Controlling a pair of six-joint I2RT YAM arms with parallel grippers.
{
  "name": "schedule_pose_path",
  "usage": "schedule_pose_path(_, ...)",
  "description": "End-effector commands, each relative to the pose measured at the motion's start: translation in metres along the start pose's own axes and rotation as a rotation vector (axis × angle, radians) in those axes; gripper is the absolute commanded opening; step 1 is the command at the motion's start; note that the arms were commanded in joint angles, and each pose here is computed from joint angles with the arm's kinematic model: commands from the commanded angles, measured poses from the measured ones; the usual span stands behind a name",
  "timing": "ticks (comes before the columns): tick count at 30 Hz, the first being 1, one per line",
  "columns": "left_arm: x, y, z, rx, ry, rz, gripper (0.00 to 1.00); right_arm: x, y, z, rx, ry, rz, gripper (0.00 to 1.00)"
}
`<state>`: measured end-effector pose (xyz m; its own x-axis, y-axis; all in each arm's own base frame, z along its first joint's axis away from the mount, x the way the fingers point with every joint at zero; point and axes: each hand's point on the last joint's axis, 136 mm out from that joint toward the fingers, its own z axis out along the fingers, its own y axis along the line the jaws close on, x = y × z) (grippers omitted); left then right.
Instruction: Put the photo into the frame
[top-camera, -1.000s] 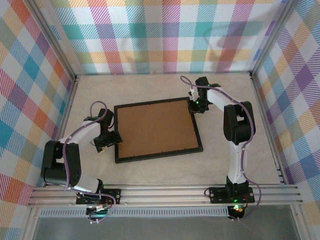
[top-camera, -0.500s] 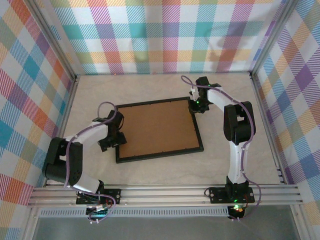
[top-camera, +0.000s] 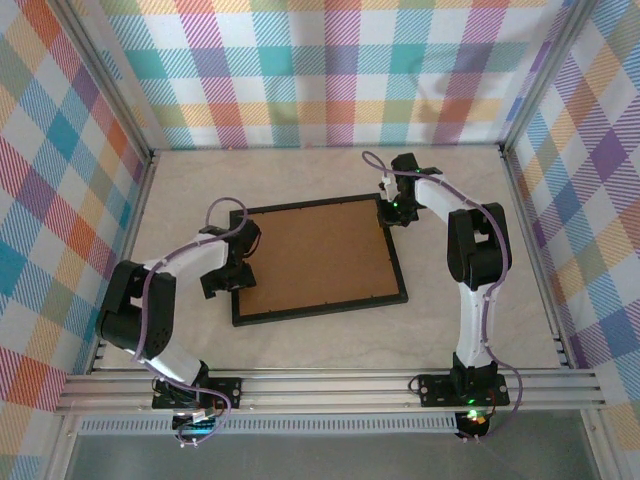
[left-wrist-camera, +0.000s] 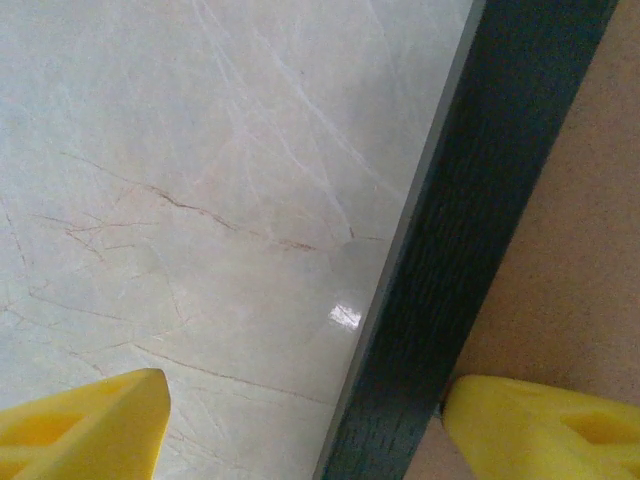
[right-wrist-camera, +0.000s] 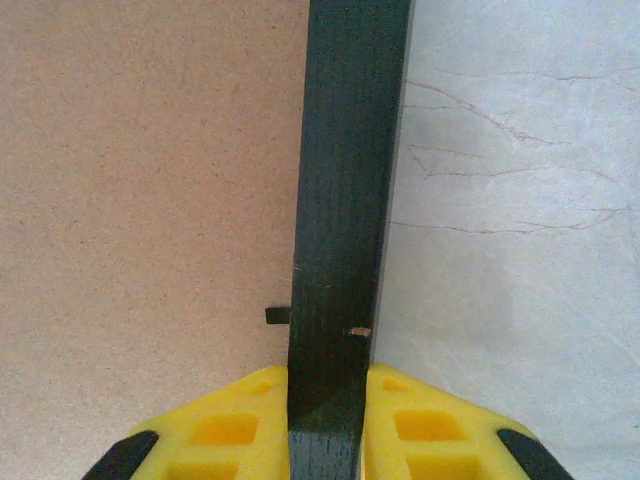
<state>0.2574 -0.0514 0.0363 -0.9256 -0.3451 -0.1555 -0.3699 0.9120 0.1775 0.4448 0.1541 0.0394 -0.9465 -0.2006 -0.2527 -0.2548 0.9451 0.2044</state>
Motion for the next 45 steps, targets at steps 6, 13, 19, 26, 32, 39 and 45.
schedule_pose_path(6, -0.03, -0.049, -0.055, 0.223, -0.119, 0.082, 0.82, 0.04, 0.002, 0.01, 0.002, 0.142, 0.023, 0.2)
schedule_pose_path(13, -0.042, -0.013, -0.057, 0.205, -0.185, -0.015, 0.88, 0.032, -0.002, 0.004, 0.032, 0.114, 0.012, 0.3)
schedule_pose_path(19, -0.028, -0.007, -0.039, 0.279, -0.111, -0.086, 0.91, 0.014, -0.006, -0.008, 0.07, 0.051, 0.02, 0.49)
schedule_pose_path(26, -0.096, -0.022, -0.053, 0.434, -0.261, -0.185, 1.0, 0.005, -0.004, -0.07, 0.127, -0.058, 0.062, 0.79)
schedule_pose_path(32, -0.185, -0.063, -0.068, 0.539, -0.354, -0.174, 1.0, 0.066, 0.011, -0.094, 0.137, 0.016, 0.095, 0.99)
schedule_pose_path(39, -0.252, -0.107, -0.046, 0.561, -0.301, -0.102, 1.0, 0.156, 0.04, -0.094, 0.152, 0.147, 0.087, 0.99)
schedule_pose_path(45, -0.276, -0.129, -0.026, 0.565, -0.262, -0.058, 1.0, 0.218, 0.071, -0.089, 0.049, 0.228, 0.206, 0.98)
